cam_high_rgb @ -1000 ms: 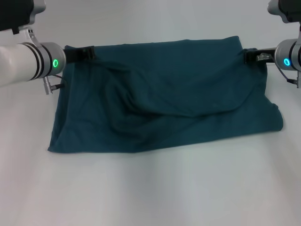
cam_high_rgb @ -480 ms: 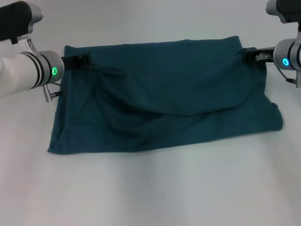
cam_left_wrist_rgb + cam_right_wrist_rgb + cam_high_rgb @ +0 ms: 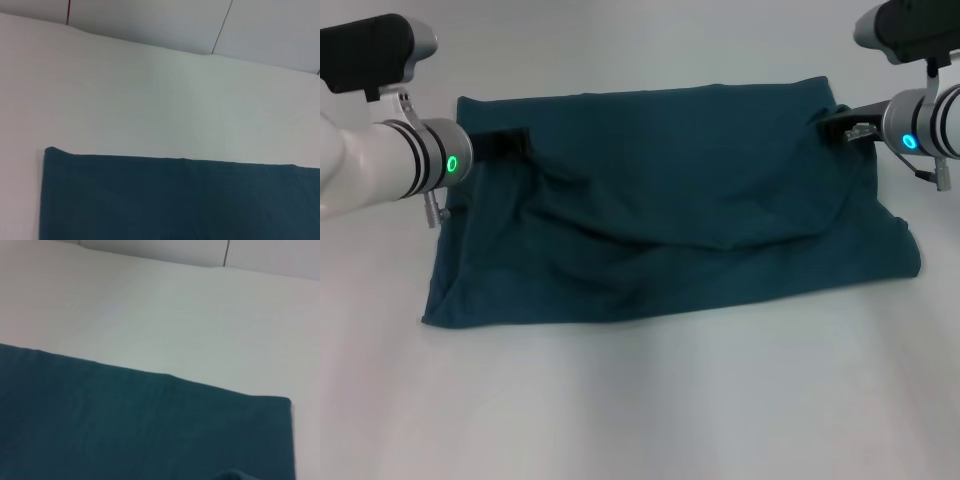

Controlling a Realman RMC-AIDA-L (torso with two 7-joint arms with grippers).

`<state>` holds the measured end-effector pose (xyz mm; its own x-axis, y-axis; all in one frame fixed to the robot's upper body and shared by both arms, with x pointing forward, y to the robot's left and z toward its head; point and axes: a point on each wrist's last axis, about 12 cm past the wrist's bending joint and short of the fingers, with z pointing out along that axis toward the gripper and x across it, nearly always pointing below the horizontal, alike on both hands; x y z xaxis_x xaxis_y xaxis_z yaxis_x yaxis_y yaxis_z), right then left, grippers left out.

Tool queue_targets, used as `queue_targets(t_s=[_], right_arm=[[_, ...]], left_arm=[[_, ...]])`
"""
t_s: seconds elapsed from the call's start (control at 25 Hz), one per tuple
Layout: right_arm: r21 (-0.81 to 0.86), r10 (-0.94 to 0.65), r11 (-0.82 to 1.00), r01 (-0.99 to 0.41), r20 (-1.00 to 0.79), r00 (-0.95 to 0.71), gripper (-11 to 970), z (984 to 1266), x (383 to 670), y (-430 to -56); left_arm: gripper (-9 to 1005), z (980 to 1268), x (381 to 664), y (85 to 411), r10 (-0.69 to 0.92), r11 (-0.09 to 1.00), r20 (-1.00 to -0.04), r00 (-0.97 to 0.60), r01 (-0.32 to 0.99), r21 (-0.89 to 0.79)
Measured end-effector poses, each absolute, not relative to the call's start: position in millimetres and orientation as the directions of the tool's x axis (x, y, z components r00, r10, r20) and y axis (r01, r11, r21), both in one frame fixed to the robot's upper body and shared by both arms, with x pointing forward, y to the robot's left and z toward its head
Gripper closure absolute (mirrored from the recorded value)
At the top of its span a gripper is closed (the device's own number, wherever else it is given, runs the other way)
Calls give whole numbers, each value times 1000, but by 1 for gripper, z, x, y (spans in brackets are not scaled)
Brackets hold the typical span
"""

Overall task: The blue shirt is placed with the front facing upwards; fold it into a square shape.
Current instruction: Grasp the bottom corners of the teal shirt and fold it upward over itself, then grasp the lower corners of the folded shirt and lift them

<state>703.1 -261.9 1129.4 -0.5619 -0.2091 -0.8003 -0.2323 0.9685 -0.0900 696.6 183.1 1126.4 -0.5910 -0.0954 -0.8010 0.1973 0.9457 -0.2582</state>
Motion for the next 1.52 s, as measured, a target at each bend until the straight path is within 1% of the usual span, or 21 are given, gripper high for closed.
queue_targets(t_s=[0.12, 0.16, 0.32, 0.4, 0.56, 0.6, 0.64, 0.76, 0.88, 1.04, 1.12, 1.24, 1.36, 1.52], right_arm=[[-90, -201, 971, -220, -804, -559, 772, 1129, 703, -264], [-88, -197, 973, -215, -806, -558, 768, 1129, 703, -265], [-68, -164, 980, -188, -810, -563, 631, 1131, 703, -273], [-48, -143, 983, -178, -809, -570, 562, 1133, 703, -277], [43, -61, 986, -162, -809, -584, 466, 1144, 701, -289], [123, -2, 977, -172, -807, -590, 442, 1152, 696, -295], [123, -2, 977, -172, -807, -590, 418, 1152, 696, -295], [260, 86, 941, -216, -802, -592, 346, 1162, 681, -303], [396, 161, 876, -275, -778, -607, 262, 1164, 657, -312], [558, 246, 759, -334, -722, -647, 143, 1152, 619, -325], [626, 281, 696, -352, -689, -668, 153, 1143, 600, -332], [684, 299, 625, -376, -655, -694, 152, 1133, 574, -342], [710, 269, 565, -421, -640, -720, 152, 1127, 554, -344], [719, 240, 522, -459, -640, -730, 153, 1124, 541, -347]], left_arm=[[929, 1125, 696, 186, -107, 944, -793, -600, 190, -270], [901, 1125, 696, 187, -111, 943, -791, -602, 187, -274], [790, 1124, 695, 194, -155, 939, -776, -611, 152, -308], [721, 1123, 694, 198, -178, 935, -768, -616, 136, -326], [582, 1127, 691, 204, -195, 928, -766, -613, 137, -347], [506, 1128, 690, 206, -204, 925, -764, -612, 136, -355], [430, 1129, 688, 207, -214, 920, -760, -613, 136, -368], [432, 1134, 683, 212, -249, 896, -741, -623, 143, -421], [434, 1136, 674, 224, -303, 849, -691, -656, 144, -509], [437, 1129, 654, 257, -441, 730, -559, -702, 82, -679], [438, 1122, 643, 270, -485, 683, -508, -711, 55, -729], [441, 1112, 627, 281, -506, 642, -457, -732, 35, -766], [442, 1103, 613, 290, -489, 639, -446, -750, 40, -768], [443, 1092, 598, 304, -472, 659, -459, -753, 45, -751]])
